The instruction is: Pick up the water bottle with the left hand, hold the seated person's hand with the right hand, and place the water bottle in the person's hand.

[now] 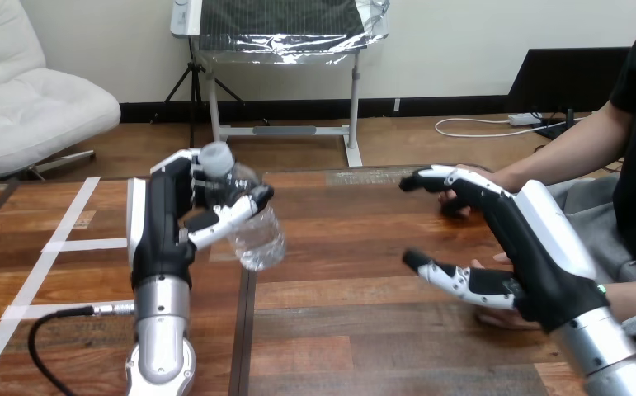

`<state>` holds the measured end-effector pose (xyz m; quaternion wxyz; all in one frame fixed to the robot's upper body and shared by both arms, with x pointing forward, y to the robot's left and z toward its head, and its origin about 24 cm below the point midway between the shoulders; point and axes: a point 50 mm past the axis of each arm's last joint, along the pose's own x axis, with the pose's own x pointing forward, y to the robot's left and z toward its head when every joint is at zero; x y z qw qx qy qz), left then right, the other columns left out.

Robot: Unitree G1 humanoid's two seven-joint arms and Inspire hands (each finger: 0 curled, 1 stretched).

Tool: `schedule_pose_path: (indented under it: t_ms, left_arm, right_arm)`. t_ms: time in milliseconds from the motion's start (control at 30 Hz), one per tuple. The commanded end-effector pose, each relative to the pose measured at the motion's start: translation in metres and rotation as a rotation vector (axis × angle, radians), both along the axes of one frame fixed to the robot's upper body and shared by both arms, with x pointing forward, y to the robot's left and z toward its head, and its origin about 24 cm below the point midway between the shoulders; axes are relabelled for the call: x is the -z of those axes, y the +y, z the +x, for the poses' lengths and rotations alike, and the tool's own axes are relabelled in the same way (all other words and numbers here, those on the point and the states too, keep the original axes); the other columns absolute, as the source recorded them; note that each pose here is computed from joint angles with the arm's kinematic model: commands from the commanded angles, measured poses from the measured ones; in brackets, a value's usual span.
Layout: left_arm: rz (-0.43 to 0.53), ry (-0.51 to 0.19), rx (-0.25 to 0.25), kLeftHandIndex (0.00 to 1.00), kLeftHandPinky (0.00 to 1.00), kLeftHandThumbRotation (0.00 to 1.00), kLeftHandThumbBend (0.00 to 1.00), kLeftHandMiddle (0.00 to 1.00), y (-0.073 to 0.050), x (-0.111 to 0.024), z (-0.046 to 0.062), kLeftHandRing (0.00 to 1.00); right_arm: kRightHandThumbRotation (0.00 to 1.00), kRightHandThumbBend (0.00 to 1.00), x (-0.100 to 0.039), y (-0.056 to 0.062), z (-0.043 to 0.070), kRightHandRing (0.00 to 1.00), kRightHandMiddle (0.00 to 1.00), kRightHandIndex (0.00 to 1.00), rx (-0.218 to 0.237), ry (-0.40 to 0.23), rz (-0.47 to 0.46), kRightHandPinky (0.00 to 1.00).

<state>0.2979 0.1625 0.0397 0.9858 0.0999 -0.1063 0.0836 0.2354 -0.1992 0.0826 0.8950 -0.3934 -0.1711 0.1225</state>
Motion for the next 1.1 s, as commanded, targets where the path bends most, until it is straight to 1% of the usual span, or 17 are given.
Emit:
schedule_pose_path:
  t_ms: [0,200,233,300,333,433,500,633,800,867,933,1000,1067]
  left_arm:
    - [-0.024,-0.156,0.033,0.51,0.43,0.0,0.62,0.44,-0.009,-0.033,0.007,0.42]
    - [-0.04,-0.151,0.033,0.5,0.43,0.0,0.62,0.44,-0.01,-0.033,0.006,0.42]
    - [-0.04,-0.15,0.033,0.5,0.43,0.0,0.62,0.44,-0.01,-0.033,0.006,0.42]
    - [-0.04,-0.15,0.033,0.5,0.43,0.0,0.63,0.44,-0.01,-0.033,0.005,0.42]
    - [-0.04,-0.149,0.034,0.5,0.43,0.0,0.63,0.44,-0.01,-0.033,0.005,0.42]
    - [-0.042,-0.149,0.036,0.5,0.43,0.0,0.63,0.44,-0.011,-0.033,0.004,0.42]
    - [-0.043,-0.15,0.038,0.5,0.43,0.0,0.62,0.44,-0.011,-0.033,0.004,0.42]
    - [-0.049,-0.141,0.031,0.5,0.43,0.0,0.63,0.44,-0.012,-0.033,0.003,0.42]
    - [-0.048,-0.139,0.026,0.5,0.43,0.0,0.63,0.44,-0.013,-0.032,0.003,0.42]
    - [-0.043,-0.134,0.024,0.5,0.42,0.0,0.63,0.44,-0.013,-0.032,0.003,0.42]
    - [-0.047,-0.126,0.021,0.5,0.41,0.0,0.63,0.44,-0.014,-0.032,0.003,0.41]
    - [-0.049,-0.124,0.019,0.5,0.41,0.0,0.62,0.44,-0.014,-0.031,0.003,0.41]
    - [-0.05,-0.125,0.018,0.5,0.41,0.0,0.62,0.44,-0.014,-0.031,0.003,0.41]
  right_arm:
    - [0.0,0.69,-0.036,-0.012,0.012,0.82,0.86,0.78,0.023,-0.083,-0.092,0.7]
    - [0.0,0.7,-0.041,-0.023,0.013,0.84,0.89,0.81,0.048,-0.018,-0.202,0.73]
    - [0.01,0.71,-0.042,-0.026,0.014,0.85,0.89,0.82,0.054,-0.006,-0.236,0.74]
    - [0.0,0.72,-0.043,-0.029,0.014,0.85,0.89,0.82,0.062,0.007,-0.273,0.74]
    - [0.0,0.73,-0.044,-0.032,0.015,0.85,0.89,0.82,0.067,0.014,-0.312,0.74]
    - [0.0,0.76,-0.046,-0.037,0.017,0.84,0.89,0.83,0.082,0.025,-0.379,0.73]
    - [0.0,0.79,-0.047,-0.04,0.018,0.83,0.88,0.82,0.091,0.03,-0.401,0.73]
    - [0.0,0.83,-0.049,-0.049,0.022,0.82,0.87,0.82,0.113,0.091,-0.457,0.72]
    - [0.0,0.86,-0.051,-0.055,0.025,0.83,0.87,0.83,0.123,0.137,-0.51,0.74]
    - [0.0,0.86,-0.052,-0.058,0.026,0.84,0.87,0.83,0.134,0.16,-0.53,0.74]
    - [0.0,0.87,-0.053,-0.064,0.029,0.85,0.87,0.83,0.16,0.216,-0.605,0.76]
    - [0.0,0.86,-0.054,-0.068,0.031,0.85,0.88,0.83,0.176,0.246,-0.641,0.77]
    - [0.0,0.86,-0.054,-0.069,0.031,0.86,0.88,0.83,0.186,0.269,-0.653,0.77]
